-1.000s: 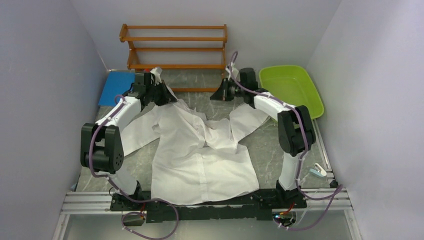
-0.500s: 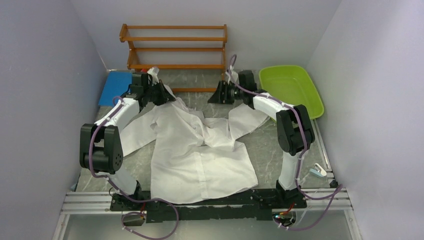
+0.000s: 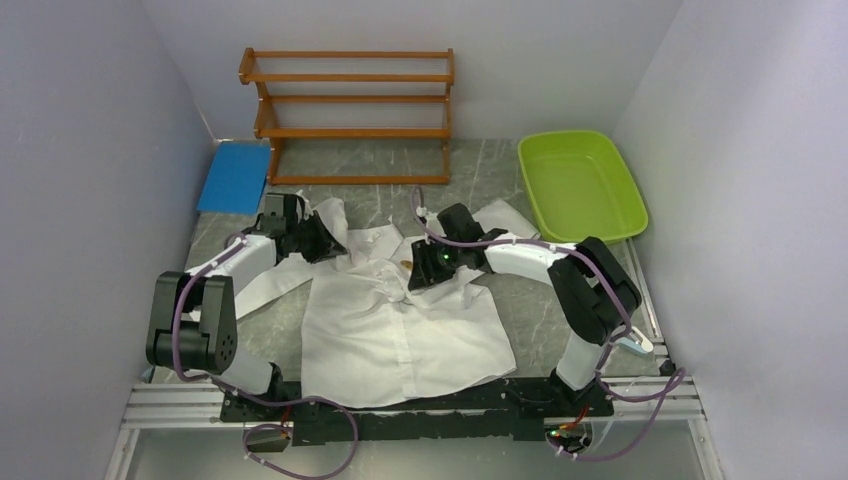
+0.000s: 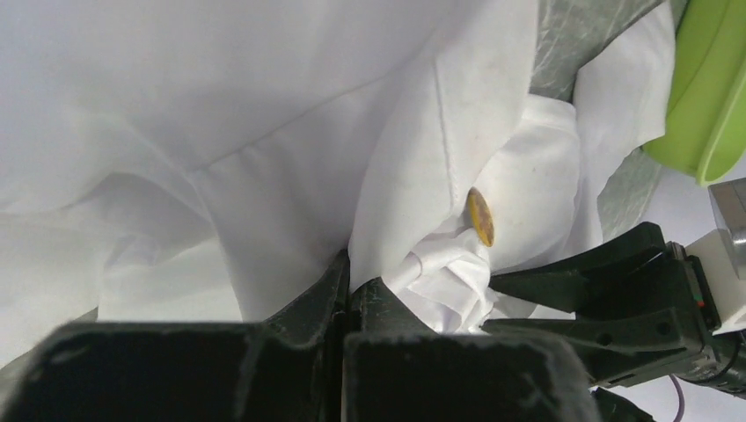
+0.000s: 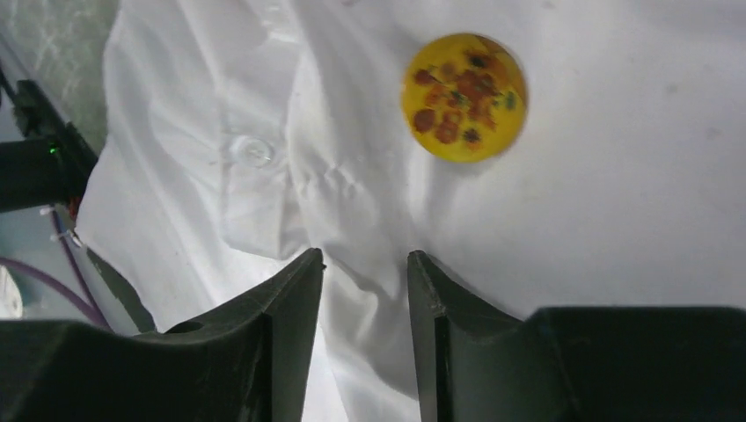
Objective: Pin the brooch onto the clothing
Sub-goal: Flatten out the clothes at the center of the board.
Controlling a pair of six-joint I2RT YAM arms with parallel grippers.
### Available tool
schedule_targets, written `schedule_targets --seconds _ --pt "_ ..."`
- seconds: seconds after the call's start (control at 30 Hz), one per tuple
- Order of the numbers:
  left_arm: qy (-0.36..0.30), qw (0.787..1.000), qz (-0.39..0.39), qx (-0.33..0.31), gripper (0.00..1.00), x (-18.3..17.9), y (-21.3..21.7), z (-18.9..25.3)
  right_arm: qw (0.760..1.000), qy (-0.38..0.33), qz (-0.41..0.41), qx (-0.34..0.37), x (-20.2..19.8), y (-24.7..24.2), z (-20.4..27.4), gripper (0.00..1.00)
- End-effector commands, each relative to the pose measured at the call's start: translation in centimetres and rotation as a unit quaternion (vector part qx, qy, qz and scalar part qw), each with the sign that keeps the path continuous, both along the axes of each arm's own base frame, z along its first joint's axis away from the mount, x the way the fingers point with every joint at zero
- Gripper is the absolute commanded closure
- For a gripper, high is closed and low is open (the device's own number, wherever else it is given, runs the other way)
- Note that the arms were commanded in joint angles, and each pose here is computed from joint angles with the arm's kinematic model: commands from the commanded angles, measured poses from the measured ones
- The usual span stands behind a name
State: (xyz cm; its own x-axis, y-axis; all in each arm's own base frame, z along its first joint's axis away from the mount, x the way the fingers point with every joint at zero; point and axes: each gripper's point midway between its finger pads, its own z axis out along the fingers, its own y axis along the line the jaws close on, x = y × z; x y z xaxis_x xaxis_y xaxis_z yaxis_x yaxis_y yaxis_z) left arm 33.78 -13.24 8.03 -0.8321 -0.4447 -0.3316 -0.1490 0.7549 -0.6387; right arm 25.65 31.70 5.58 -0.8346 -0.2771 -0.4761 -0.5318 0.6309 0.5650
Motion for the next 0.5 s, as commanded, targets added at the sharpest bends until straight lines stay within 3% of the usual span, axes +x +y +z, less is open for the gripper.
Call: schedule_targets --seconds 0.0,0.1,0.17,0.3,0.47 --pt "0.001 1.000 0.022 0.000 0.97 -0.5 0.5 0.1 0.998 -0.033 -0.042 -0.015 2.0 -1.1 0.0 0.50" --pt "-0.002 1.000 0.021 0.002 0.98 -0.6 0.5 0.2 0.995 -0.074 -0.068 0.006 4.0 -0.6 2.9 0.32" --pt "-0.010 1.000 0.016 0.002 0.97 -0.6 0.5 0.6 0.992 -0.094 -0.086 0.024 5.7 -0.7 4.8 0.27" --pt "-0.018 1.000 0.005 0.003 0.98 -0.5 0.4 1.1 0.986 -0.104 -0.113 0.060 9.0 -1.3 7.2 0.26" --pt "-0.018 1.000 -0.005 -0.006 0.97 -0.6 0.0 1.2 0.988 -0.099 -0.115 0.020 11.3 -2.2 5.4 0.30"
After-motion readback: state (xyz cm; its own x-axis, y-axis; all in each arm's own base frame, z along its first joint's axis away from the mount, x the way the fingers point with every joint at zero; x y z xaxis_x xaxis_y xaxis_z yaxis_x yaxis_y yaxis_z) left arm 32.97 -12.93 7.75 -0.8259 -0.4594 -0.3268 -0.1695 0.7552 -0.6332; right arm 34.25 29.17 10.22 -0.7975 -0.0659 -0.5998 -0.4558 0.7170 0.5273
